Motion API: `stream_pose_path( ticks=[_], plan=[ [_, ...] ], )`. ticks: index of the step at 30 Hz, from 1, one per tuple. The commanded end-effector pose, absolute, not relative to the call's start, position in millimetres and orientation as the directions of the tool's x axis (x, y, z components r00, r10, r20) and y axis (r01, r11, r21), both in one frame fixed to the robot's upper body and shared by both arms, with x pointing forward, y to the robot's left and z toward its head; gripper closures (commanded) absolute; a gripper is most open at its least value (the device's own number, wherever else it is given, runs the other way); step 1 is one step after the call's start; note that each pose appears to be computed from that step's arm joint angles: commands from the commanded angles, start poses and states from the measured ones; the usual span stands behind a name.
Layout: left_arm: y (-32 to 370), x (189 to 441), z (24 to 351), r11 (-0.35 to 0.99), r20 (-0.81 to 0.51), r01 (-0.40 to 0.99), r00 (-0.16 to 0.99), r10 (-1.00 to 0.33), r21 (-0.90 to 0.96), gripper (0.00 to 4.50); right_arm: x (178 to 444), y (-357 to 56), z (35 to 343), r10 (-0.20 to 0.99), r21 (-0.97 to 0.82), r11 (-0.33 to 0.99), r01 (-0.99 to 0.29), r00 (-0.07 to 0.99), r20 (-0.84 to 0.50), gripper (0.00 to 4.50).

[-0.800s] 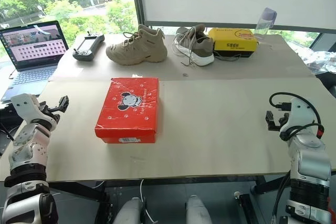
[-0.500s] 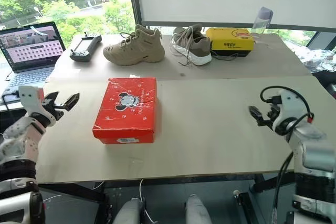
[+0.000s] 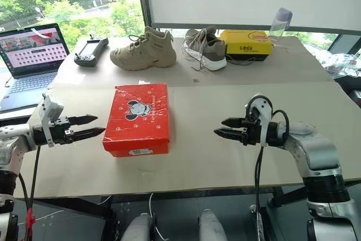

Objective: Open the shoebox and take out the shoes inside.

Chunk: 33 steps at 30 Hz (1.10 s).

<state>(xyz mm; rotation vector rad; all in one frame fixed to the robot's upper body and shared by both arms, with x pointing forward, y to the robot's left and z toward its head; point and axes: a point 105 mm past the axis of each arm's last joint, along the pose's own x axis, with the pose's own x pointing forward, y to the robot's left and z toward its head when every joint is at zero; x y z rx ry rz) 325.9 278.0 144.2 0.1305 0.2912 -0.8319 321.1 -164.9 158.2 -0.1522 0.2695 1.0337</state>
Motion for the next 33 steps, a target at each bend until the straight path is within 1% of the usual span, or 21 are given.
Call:
stream_pose_path(
  ticks=[1, 2, 4, 5, 6, 7, 8, 11, 14, 17, 19, 22, 26, 30, 33],
  plan=[
    [279, 328, 153, 0.656, -0.305, 0.753, 0.637, -0.708, 0.050, 2.15, 328, -150, 162, 0.832, -0.079, 0.474, -0.877, 0.476, -0.285, 3.10],
    [279, 329, 152, 0.653, -0.309, 0.755, 0.634, -0.709, 0.052, 2.58, 333, -146, 159, 0.828, -0.092, 0.474, -0.876, 0.479, -0.292, 3.51],
    [276, 333, 149, 0.651, -0.315, 0.757, 0.634, -0.707, 0.061, 3.33, 344, -134, 154, 0.819, -0.107, 0.481, -0.870, 0.490, -0.298, 4.18],
    [274, 336, 146, 0.648, -0.326, 0.758, 0.633, -0.703, 0.073, 3.56, 350, -127, 151, 0.815, -0.118, 0.482, -0.868, 0.493, -0.305, 4.41],
    [272, 339, 143, 0.643, -0.338, 0.761, 0.630, -0.699, 0.088, 3.99, 355, -119, 148, 0.811, -0.131, 0.480, -0.868, 0.495, -0.312, 4.50],
    [270, 342, 139, 0.638, -0.352, 0.763, 0.629, -0.693, 0.105, 4.32, 360, -111, 145, 0.808, -0.140, 0.477, -0.868, 0.496, -0.319, 4.50],
    [265, 346, 135, 0.629, -0.368, 0.767, 0.625, -0.688, 0.125, 4.48, 367, -103, 140, 0.797, -0.152, 0.483, -0.862, 0.505, -0.330, 4.50],
    [244, 354, 130, 0.589, -0.376, 0.793, 0.600, -0.706, 0.157, 4.48, 379, -90, 127, 0.775, -0.172, 0.489, -0.855, 0.516, -0.365, 4.50],
    [216, 357, 125, 0.516, -0.377, 0.839, 0.541, -0.752, 0.175, 4.48, 385, -81, 128, 0.782, -0.164, 0.491, -0.855, 0.516, -0.350, 4.50],
    [182, 354, 120, 0.431, -0.361, 0.887, 0.462, -0.810, 0.168, 4.48, 383, -69, 131, 0.803, -0.161, 0.469, -0.868, 0.496, -0.332, 4.50],
    [166, 356, 117, 0.399, -0.358, 0.900, 0.436, -0.826, 0.175, 4.48, 380, -67, 130, 0.806, -0.165, 0.457, -0.874, 0.486, -0.337, 4.50],
    [145, 362, 119, 0.369, -0.332, 0.912, 0.408, -0.850, 0.178, 4.48, 378, -76, 128, 0.792, -0.179, 0.464, -0.868, 0.497, -0.355, 4.50],
    [117, 379, 125, 0.364, -0.288, 0.913, 0.405, -0.868, 0.186, 4.48, 369, -106, 130, 0.760, -0.188, 0.499, -0.846, 0.531, -0.374, 4.50],
    [108, 387, 123, 0.362, -0.286, 0.914, 0.402, -0.870, 0.184, 4.48, 353, -117, 132, 0.756, -0.188, 0.495, -0.849, 0.527, -0.389, 4.50],
    [106, 389, 121, 0.350, -0.290, 0.919, 0.391, -0.874, 0.183, 4.48, 347, -122, 132, 0.746, -0.185, 0.508, -0.841, 0.537, -0.394, 4.50]
  ],
)
